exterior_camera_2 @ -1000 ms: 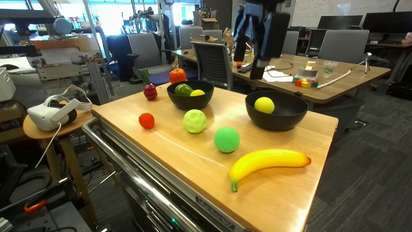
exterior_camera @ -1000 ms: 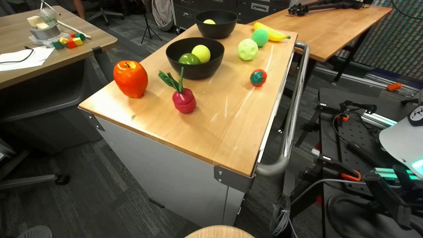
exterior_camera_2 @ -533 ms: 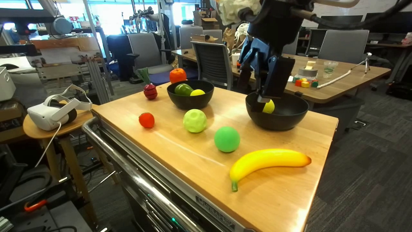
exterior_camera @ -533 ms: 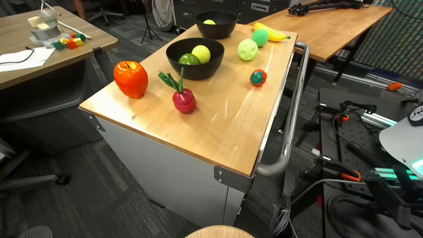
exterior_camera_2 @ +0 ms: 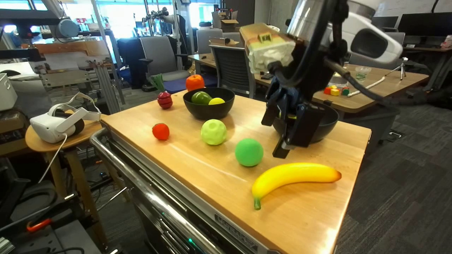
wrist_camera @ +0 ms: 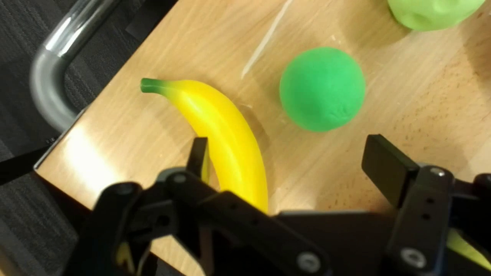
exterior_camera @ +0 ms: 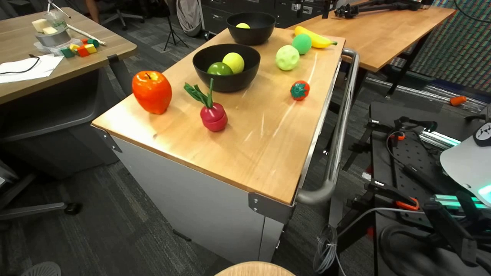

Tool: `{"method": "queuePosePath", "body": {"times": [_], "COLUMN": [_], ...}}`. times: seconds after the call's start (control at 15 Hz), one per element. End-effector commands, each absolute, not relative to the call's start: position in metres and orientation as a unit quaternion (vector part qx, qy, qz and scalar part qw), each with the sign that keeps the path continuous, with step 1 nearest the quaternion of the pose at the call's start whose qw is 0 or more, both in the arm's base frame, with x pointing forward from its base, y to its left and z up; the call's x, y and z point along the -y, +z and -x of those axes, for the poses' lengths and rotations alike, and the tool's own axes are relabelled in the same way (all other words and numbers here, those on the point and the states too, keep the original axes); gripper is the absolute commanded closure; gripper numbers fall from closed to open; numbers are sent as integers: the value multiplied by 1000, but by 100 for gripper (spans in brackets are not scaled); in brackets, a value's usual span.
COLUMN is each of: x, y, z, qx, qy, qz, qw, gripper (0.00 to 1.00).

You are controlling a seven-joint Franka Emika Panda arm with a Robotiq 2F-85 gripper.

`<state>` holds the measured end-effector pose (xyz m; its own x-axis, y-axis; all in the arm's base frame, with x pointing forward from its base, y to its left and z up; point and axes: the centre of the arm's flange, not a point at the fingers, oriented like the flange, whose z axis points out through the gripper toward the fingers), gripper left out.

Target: Pick up all the fruit plush toy from the table and put them in the two black bowl

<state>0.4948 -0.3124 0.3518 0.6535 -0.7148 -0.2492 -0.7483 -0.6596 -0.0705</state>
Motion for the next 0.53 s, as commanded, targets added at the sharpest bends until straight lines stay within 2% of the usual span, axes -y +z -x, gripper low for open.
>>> {"method": "queuePosePath", "body": {"times": [0.0,0.07,0.27,0.4,0.47], "x": [332,336,342,344,344], "y": [329,324,312,303,299], "z": [-501,-501,-505,-511,-512], "qx": [-422,-425,-438,-447,-448], "qy": [104,104,71,46,43], "qz": [897,895,893,890,891], "qw": [87,86,78,70,63], "gripper": [0,0,24,49,49]}}
